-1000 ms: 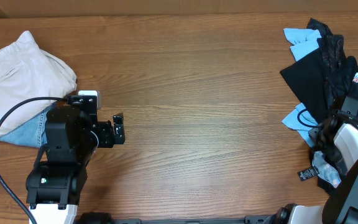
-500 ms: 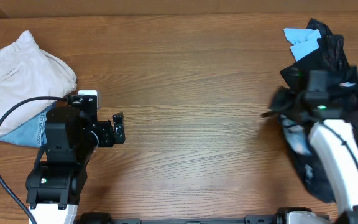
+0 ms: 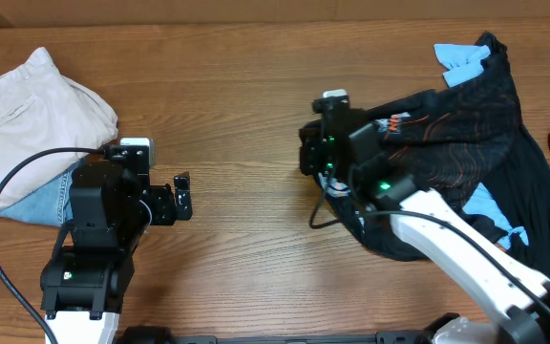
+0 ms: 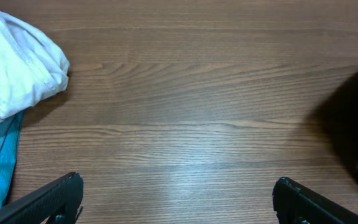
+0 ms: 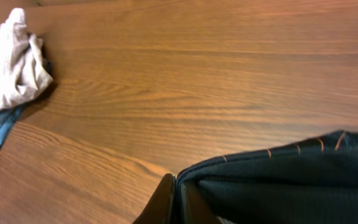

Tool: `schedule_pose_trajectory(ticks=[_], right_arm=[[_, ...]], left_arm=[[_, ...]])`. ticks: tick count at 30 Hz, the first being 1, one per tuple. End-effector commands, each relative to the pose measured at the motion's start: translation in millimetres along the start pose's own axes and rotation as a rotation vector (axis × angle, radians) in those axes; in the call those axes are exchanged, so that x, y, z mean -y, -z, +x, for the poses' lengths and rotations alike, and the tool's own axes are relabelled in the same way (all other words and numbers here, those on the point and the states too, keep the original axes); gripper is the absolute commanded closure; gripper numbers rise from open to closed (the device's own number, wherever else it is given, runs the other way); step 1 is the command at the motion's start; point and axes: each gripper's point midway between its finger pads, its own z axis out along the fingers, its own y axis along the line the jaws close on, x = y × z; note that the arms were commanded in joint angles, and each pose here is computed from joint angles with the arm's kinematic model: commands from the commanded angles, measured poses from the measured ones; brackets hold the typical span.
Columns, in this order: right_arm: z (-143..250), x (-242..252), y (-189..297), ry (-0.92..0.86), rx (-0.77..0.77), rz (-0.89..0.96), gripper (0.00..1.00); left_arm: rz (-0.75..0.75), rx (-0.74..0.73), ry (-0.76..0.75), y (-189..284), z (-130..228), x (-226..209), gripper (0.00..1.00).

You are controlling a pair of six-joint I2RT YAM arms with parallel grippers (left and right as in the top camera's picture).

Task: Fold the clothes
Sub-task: 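Drag the black shirt with the right gripper toward the table center, then grasp the shirt's left edge with the left gripper and pull it leftward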

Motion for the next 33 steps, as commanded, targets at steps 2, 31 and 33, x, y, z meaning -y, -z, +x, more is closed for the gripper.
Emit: schedule_pose_trajectory(ticks=[2,31,33], right_arm=[[6.9,-10.1,-25.2,0.023,-0.011,-0.019,0.87],[-18.5,158.2,170.9,-0.22,0.018,0.429,0.0],[-13.1,162.9,173.2,-0.235,-0.001,0.444,0.0]], left_arm=[[0.003,0.032,-0.013,5.4,-11.6,0.2,0.0],[0.532,-0.185,0.051,-118.1,13.9,166.7,0.0],[0.555,-0.233,0.078,-133.9,29.8,187.3,0.0]])
